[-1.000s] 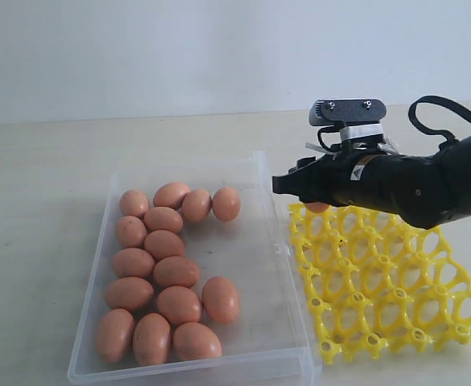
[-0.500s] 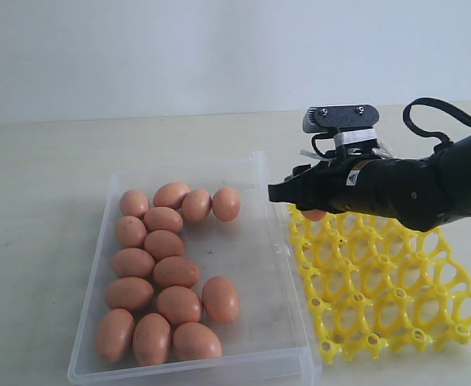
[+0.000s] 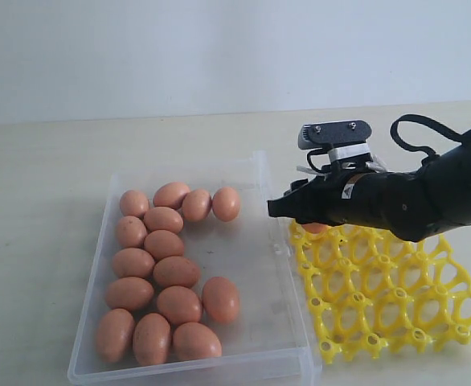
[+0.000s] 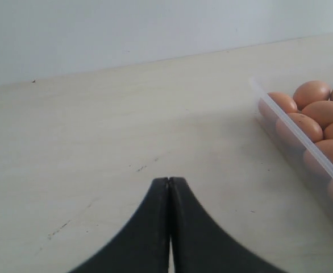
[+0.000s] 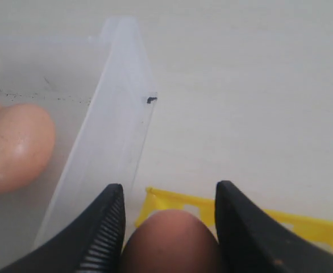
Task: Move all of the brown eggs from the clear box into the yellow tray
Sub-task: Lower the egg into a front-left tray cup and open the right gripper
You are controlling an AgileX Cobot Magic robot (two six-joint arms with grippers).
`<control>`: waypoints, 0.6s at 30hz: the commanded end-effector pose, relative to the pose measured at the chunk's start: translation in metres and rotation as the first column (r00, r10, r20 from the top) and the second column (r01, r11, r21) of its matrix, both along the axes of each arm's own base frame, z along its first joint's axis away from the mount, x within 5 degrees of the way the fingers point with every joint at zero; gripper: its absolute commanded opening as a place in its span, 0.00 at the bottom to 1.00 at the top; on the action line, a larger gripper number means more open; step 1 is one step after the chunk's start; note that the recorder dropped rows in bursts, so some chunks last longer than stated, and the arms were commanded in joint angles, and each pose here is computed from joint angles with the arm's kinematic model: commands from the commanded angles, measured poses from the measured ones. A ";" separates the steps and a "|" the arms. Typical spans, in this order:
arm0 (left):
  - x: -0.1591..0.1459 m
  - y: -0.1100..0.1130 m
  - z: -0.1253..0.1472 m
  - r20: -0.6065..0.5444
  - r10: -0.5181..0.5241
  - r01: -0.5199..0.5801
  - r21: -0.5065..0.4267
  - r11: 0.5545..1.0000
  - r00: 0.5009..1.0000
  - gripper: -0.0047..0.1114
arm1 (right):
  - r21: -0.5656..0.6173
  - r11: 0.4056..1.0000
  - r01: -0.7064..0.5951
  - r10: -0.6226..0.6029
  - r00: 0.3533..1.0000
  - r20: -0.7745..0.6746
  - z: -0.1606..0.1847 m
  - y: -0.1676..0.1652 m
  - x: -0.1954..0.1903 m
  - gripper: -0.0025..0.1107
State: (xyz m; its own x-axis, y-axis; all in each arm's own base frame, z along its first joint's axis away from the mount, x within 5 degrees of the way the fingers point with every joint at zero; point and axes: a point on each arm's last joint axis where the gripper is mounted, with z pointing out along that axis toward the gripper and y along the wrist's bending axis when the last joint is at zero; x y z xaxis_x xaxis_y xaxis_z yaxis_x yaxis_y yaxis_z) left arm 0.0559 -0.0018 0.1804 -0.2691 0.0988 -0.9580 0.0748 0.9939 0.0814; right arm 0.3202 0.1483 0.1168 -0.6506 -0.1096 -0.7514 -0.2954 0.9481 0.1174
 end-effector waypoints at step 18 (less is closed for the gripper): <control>0.000 0.000 0.003 0.017 -0.004 0.004 -0.007 1.000 1.000 0.04 | 0.022 1.000 -0.007 0.005 0.998 0.066 0.017 0.001 0.003 0.51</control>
